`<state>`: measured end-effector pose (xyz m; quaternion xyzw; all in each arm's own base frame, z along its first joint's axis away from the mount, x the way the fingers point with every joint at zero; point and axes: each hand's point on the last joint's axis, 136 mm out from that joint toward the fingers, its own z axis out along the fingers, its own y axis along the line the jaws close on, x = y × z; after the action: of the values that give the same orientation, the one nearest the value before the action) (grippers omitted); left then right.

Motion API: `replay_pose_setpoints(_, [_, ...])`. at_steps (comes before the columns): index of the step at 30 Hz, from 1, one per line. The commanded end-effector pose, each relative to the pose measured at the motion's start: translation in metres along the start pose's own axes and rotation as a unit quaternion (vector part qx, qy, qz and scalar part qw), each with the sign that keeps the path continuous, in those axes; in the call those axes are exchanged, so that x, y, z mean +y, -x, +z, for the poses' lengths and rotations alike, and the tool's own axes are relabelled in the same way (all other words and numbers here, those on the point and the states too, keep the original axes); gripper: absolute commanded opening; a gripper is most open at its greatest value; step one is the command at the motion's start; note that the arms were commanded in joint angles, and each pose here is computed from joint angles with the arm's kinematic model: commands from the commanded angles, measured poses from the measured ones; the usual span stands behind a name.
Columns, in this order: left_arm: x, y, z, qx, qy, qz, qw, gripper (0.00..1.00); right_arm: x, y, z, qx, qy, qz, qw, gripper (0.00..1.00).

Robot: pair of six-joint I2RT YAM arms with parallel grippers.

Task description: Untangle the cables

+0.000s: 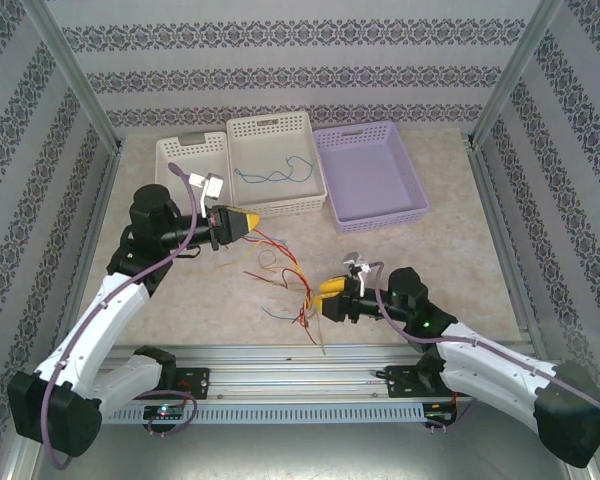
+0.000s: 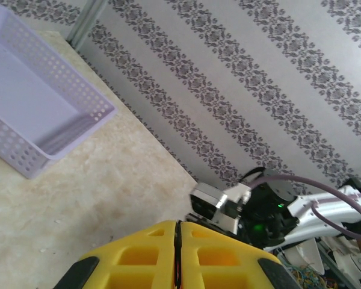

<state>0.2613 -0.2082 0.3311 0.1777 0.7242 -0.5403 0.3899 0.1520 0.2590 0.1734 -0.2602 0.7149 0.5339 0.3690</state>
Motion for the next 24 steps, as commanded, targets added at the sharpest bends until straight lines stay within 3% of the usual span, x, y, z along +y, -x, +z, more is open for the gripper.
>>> replay_pose_setpoints(1, [0.0, 0.022, -0.001, -0.018, 0.016, 0.02, 1.0, 0.0, 0.008, -0.004, 0.001, 0.0, 0.018, -0.034, 0.999, 0.54])
replay_pose_setpoints(15, [0.002, 0.037, 0.002, -0.037, -0.001, 0.023, 0.999, 0.0, -0.011, -0.026, 0.022, 0.054, -0.013, -0.039, 0.998, 0.5])
replay_pose_setpoints(24, [0.001, 0.04, -0.002, -0.049, -0.012, 0.019, 0.999, 0.0, -0.038, -0.036, 0.036, 0.081, -0.084, -0.055, 0.992, 0.47])
